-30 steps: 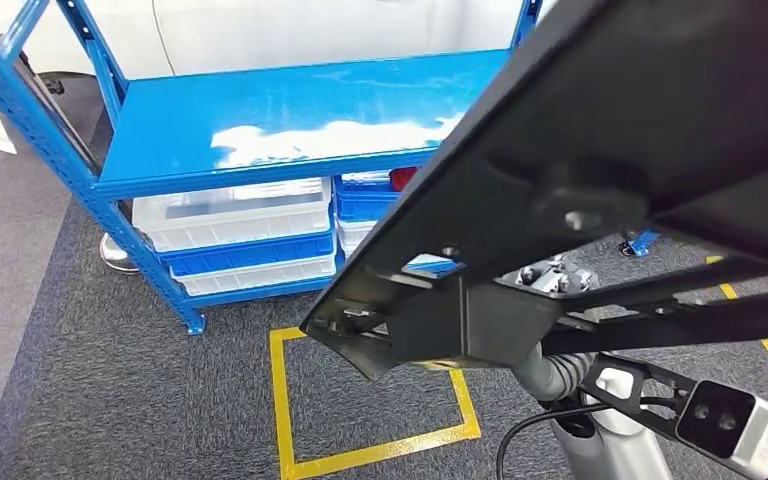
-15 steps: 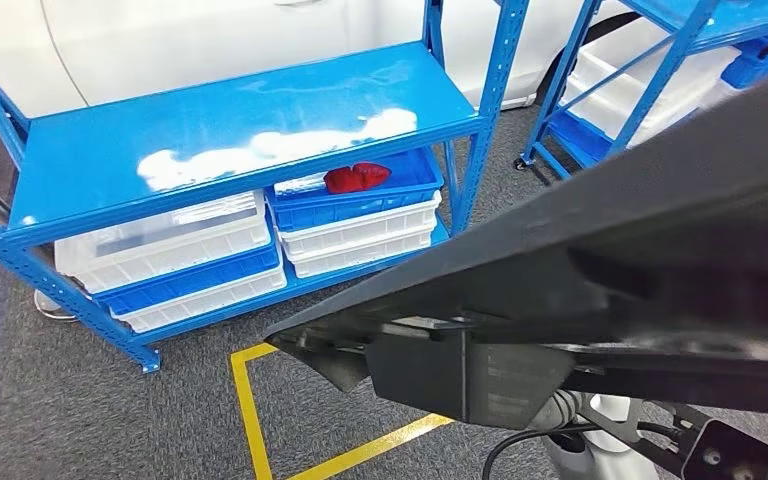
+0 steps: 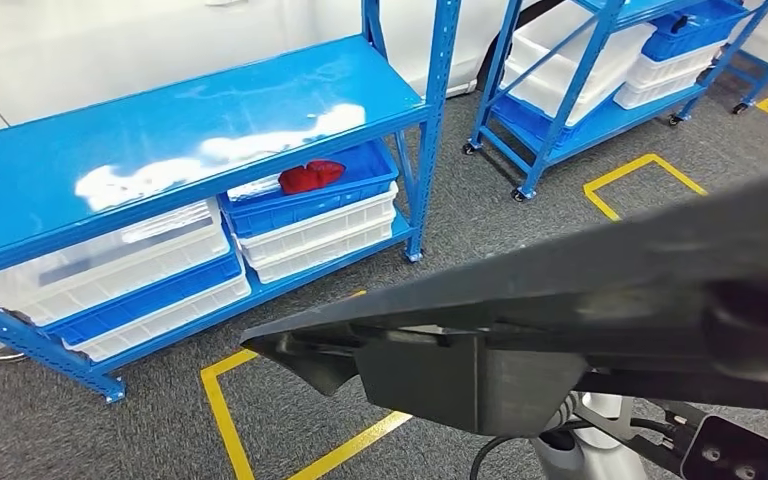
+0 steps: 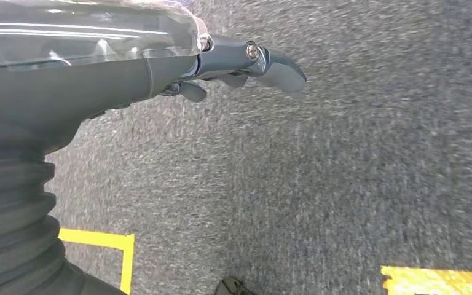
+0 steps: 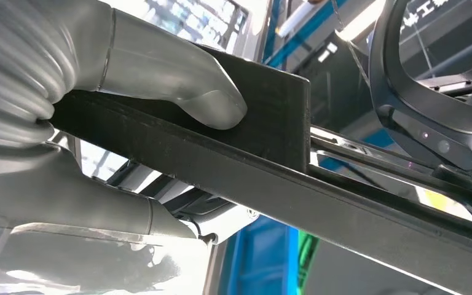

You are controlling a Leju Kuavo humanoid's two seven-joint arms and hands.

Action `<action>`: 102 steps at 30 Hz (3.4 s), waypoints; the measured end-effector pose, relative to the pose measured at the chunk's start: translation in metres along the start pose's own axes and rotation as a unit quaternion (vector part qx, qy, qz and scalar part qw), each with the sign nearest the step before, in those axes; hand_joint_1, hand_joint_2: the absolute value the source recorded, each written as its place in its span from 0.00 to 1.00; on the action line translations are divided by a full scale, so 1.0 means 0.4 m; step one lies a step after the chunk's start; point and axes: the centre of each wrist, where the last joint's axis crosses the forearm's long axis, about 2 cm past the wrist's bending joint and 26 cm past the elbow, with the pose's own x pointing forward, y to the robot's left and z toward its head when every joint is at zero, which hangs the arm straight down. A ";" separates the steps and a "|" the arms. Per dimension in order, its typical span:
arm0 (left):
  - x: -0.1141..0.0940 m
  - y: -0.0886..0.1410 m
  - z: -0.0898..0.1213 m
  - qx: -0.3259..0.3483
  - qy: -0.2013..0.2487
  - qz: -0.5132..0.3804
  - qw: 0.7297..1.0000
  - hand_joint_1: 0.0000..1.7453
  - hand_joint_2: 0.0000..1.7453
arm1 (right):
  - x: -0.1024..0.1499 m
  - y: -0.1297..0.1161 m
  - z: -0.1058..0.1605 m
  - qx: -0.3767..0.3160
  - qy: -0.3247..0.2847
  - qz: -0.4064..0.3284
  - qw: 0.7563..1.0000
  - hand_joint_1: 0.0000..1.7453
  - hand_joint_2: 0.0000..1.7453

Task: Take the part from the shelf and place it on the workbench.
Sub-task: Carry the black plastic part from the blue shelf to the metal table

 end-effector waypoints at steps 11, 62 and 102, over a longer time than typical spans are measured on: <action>0.005 0.009 -0.004 -0.018 -0.018 0.014 1.000 0.00 1.00 | -0.016 0.010 0.000 -0.013 -0.001 -0.011 1.000 1.00 1.00; -0.001 -0.057 0.014 -0.069 -0.040 0.033 0.996 0.00 1.00 | -0.031 -0.023 0.056 -0.046 0.048 0.014 0.998 1.00 1.00; 0.025 0.023 -0.010 -0.031 -0.055 0.022 0.998 0.00 1.00 | -0.019 -0.030 0.052 -0.052 0.012 -0.012 0.999 1.00 1.00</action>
